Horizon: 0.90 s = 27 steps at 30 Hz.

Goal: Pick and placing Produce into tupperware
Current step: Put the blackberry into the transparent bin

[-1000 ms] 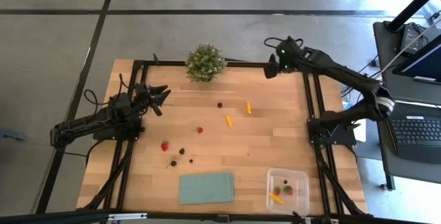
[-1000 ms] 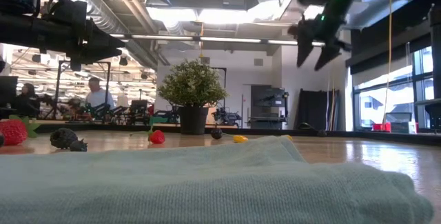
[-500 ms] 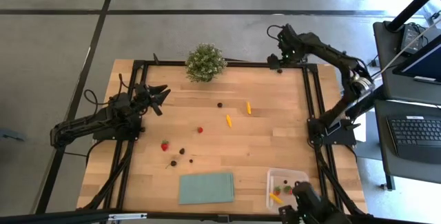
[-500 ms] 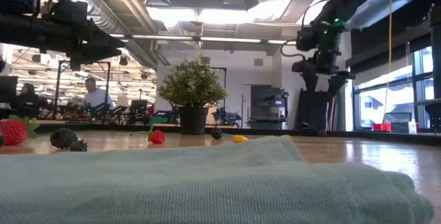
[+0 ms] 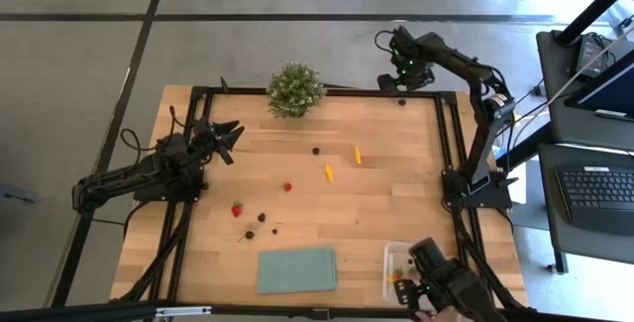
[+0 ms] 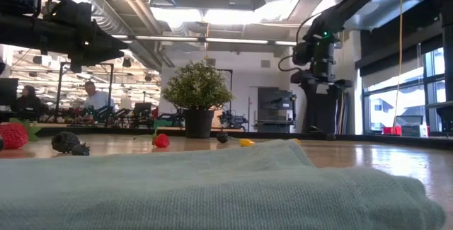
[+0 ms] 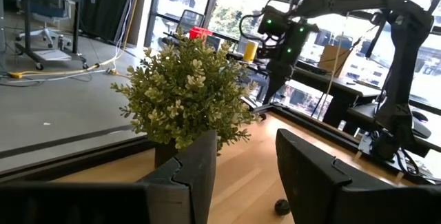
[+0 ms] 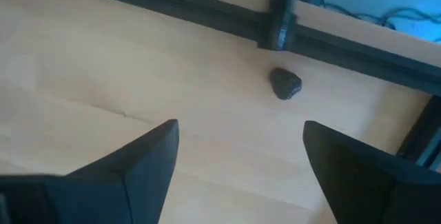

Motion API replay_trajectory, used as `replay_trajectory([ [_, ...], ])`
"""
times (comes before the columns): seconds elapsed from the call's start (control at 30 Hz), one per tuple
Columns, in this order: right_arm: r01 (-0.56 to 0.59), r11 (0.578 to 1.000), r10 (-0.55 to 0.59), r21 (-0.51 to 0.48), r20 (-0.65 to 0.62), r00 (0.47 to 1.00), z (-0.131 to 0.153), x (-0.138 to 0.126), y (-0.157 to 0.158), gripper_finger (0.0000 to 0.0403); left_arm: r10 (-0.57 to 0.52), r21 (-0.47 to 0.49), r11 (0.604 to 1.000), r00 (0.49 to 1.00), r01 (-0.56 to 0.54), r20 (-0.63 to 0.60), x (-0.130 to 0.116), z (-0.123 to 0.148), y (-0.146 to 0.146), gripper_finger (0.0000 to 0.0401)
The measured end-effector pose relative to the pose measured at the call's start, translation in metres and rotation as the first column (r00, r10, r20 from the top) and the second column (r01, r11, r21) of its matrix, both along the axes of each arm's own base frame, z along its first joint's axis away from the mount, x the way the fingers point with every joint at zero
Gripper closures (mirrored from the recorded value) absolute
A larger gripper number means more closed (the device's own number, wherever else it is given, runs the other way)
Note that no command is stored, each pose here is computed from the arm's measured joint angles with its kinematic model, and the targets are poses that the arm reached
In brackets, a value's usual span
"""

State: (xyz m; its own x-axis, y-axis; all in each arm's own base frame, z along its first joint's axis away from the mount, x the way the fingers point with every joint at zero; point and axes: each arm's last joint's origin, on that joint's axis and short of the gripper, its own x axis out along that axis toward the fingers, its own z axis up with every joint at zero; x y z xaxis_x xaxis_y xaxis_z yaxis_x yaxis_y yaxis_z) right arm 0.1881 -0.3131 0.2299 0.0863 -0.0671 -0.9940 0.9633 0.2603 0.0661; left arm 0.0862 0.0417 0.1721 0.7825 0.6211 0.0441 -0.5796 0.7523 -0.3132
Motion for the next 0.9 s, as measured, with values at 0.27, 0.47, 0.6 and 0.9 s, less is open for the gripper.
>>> replay_trajectory([
  [0.27,0.084,0.996,-0.084,0.032,-0.018,0.996,-0.012,-0.02,-0.006,0.0092,0.0,0.0,1.0,1.0,0.0,0.0,0.0,0.0,0.0,0.0258],
  [0.47,0.087,0.996,-0.087,0.013,-0.006,0.996,-0.023,-0.02,-0.007,0.0092,0.0,0.0,1.0,1.0,0.0,0.0,0.0,0.0,0.0,0.0258],
  [0.6,0.088,0.996,-0.088,0.015,-0.007,0.996,-0.033,-0.021,-0.004,0.0092,0.0,0.0,1.0,1.0,0.0,0.0,0.0,0.0,0.0,0.0258],
  [0.9,0.088,0.996,-0.088,0.0,0.003,0.996,-0.049,-0.023,-0.002,0.0092,0.0,0.0,1.0,1.0,0.0,0.0,0.0,0.0,0.0,0.0258],
])
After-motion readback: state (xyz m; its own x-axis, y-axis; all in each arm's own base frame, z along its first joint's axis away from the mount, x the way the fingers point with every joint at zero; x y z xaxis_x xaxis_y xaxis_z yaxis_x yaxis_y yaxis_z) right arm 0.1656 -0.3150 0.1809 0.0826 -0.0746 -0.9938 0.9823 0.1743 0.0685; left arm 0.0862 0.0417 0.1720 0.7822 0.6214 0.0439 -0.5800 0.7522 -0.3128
